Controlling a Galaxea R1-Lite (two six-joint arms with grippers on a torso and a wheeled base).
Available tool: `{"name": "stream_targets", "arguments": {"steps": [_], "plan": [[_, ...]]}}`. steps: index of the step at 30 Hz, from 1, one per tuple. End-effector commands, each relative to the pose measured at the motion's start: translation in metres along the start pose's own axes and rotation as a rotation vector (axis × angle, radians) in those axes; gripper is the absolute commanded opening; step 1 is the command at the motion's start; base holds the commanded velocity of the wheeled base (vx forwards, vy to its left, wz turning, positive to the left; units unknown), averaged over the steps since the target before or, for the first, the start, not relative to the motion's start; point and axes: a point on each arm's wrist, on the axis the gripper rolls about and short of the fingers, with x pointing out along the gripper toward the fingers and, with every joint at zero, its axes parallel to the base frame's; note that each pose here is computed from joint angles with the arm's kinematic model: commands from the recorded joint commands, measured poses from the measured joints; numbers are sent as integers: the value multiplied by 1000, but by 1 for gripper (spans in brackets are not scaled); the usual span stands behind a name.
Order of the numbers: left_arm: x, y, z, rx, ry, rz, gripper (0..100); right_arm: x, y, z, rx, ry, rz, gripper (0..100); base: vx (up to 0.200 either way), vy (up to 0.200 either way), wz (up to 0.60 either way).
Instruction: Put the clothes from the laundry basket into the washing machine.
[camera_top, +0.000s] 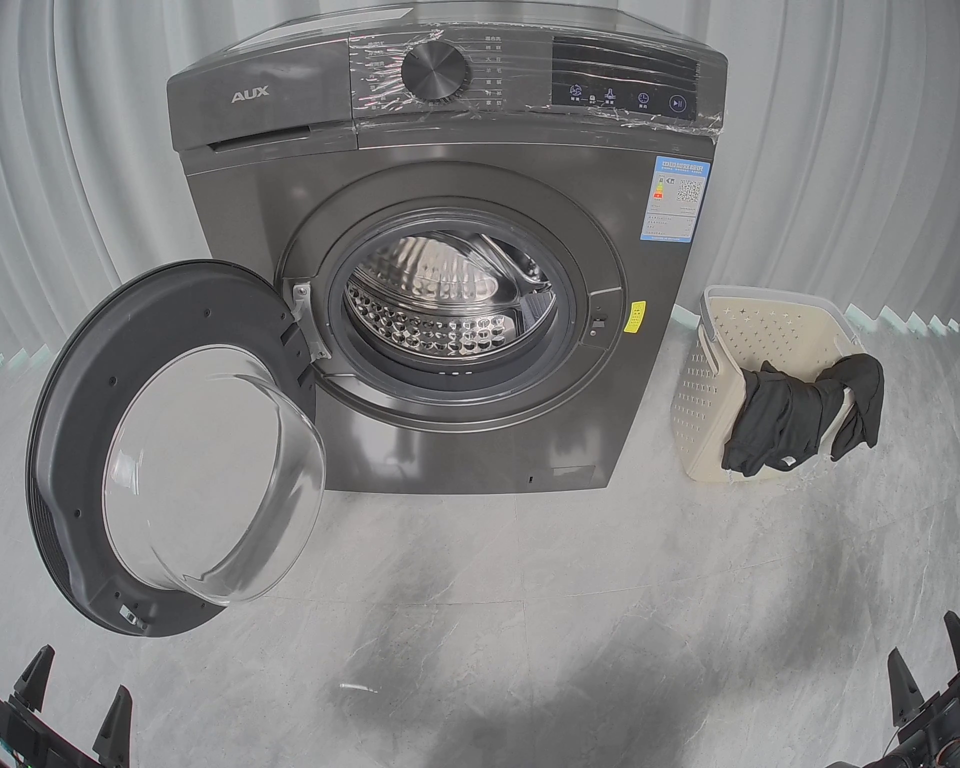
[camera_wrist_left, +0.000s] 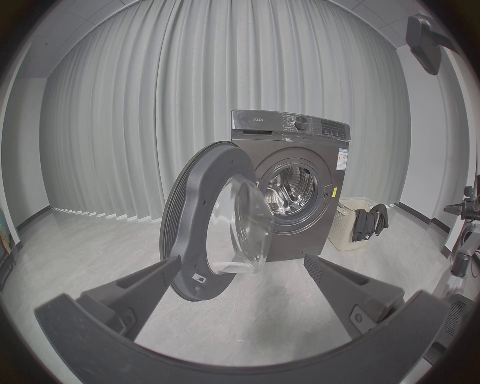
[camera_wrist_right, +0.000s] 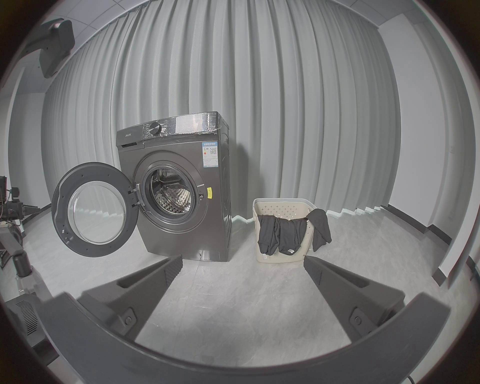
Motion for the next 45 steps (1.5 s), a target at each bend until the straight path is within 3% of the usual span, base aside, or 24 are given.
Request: {"name": "stream_targets", "arguments": {"steps": [1, 16, 45], "plan": [[0, 0, -5, -2, -2, 0, 100, 0, 0, -5, 0, 6, 0, 100, 0, -200, 0], [0, 0, -4, -2, -3, 0, 100, 0, 0, -5, 0, 6, 0, 100, 0, -40, 0], [0, 0, -4, -2, -3, 0, 100, 0, 0, -5, 0, 6, 0, 100, 0, -200, 0]]}}
